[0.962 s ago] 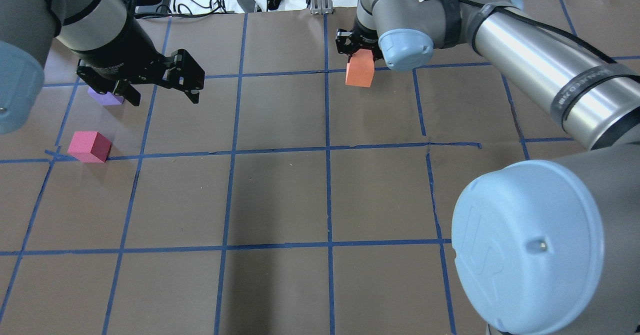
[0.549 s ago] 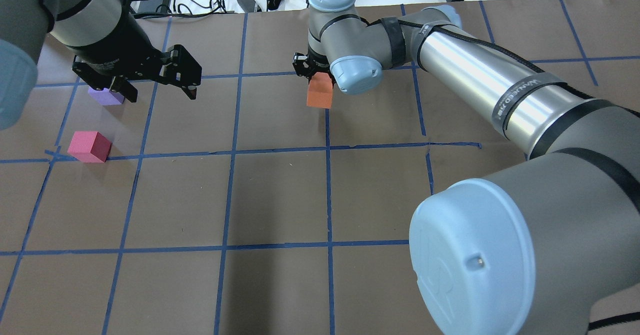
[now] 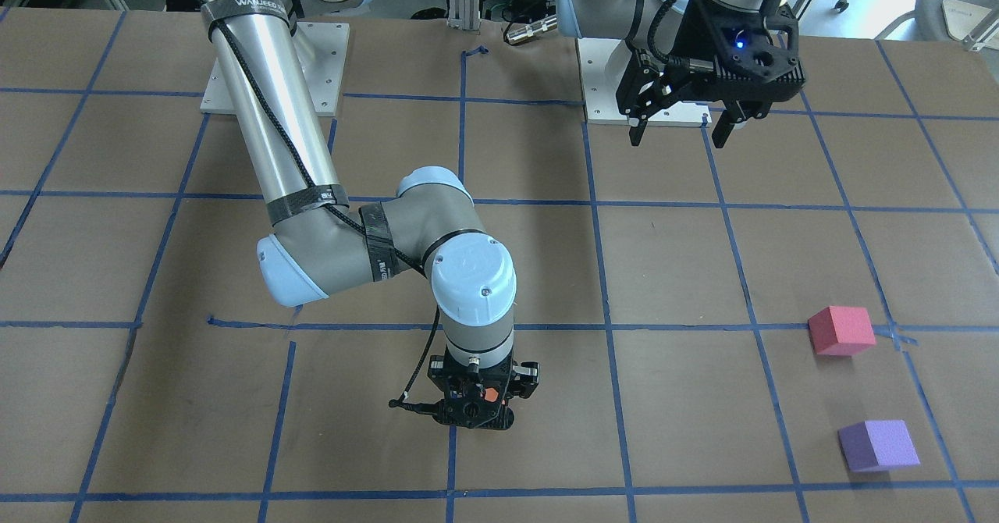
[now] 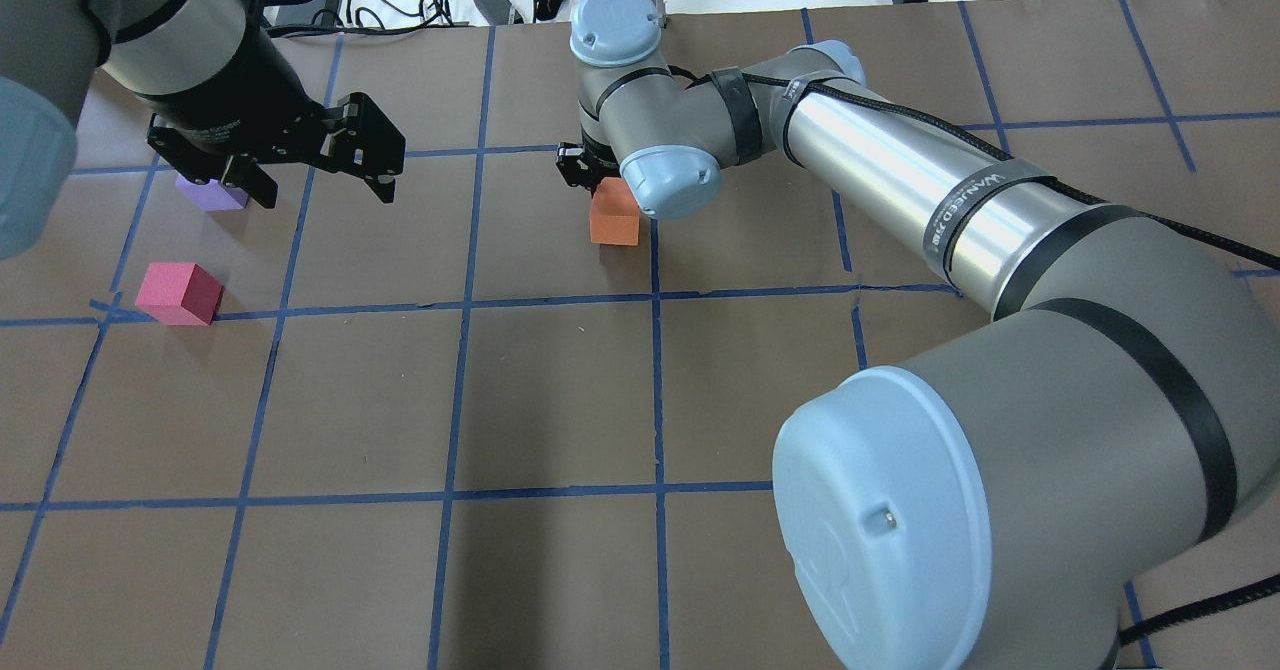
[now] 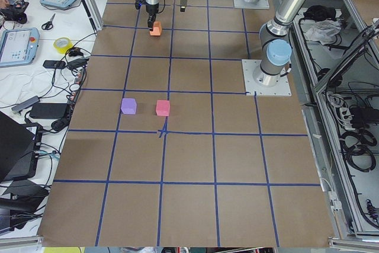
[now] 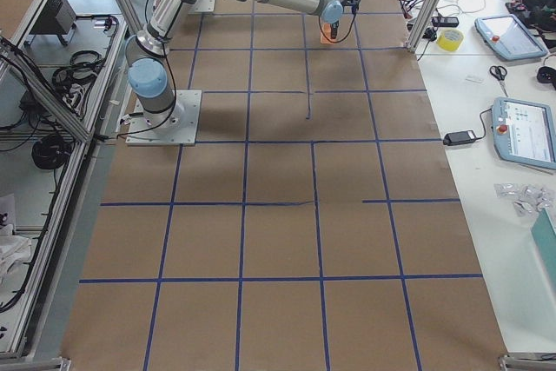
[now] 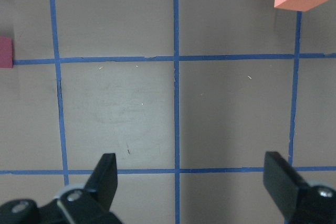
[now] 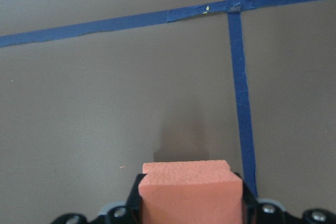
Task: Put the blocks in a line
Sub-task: 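Carry the orange cube toward the table centre and release it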
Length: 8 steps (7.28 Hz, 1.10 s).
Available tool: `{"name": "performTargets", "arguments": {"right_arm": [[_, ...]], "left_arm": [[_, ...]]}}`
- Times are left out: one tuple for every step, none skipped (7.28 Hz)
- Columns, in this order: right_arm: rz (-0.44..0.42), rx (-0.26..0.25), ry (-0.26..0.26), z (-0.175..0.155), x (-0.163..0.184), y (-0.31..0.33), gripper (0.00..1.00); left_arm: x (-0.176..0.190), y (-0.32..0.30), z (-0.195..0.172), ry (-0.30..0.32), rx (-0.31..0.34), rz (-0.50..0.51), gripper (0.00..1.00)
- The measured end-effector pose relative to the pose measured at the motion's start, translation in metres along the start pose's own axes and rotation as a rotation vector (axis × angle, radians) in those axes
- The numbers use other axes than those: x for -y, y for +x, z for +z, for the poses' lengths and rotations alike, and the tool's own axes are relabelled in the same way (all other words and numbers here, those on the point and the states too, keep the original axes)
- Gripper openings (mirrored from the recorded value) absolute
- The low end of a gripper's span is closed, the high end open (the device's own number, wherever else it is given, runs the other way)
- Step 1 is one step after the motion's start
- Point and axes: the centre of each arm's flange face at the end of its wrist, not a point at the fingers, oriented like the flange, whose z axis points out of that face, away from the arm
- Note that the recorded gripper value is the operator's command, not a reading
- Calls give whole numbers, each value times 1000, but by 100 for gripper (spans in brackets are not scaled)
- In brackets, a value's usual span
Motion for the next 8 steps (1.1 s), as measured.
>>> {"name": "performTargets", "arguments": {"right_arm": [[-1,0,-1,0,-1,-1,100],[0,-1,-3,-1,-2,-1,100],[2,-2,-6,-2,-2,-1,100],[4,-1,-6,-4,-3,-1,100],[4,3,-3,-8,-4,-3,100],[3,13,5,-19,-4,-4,100],[7,17,12,-41,-2,1,100],[18,19,21,-70,3,14,100]], "left_arm": [[1,0,0,2,-3,-2,100],[1,1,1,0,-5,-2,100],[2,2,4,-6,-6,-1,100],[3,2,7,-9,-7,0,100],[1,2,7,-12,-3,6,100],[-1,2,10,-27,4,10,100],[-3,1,17,-67,9,9,100],[-6,1,23,-110,14,5,100]]}}
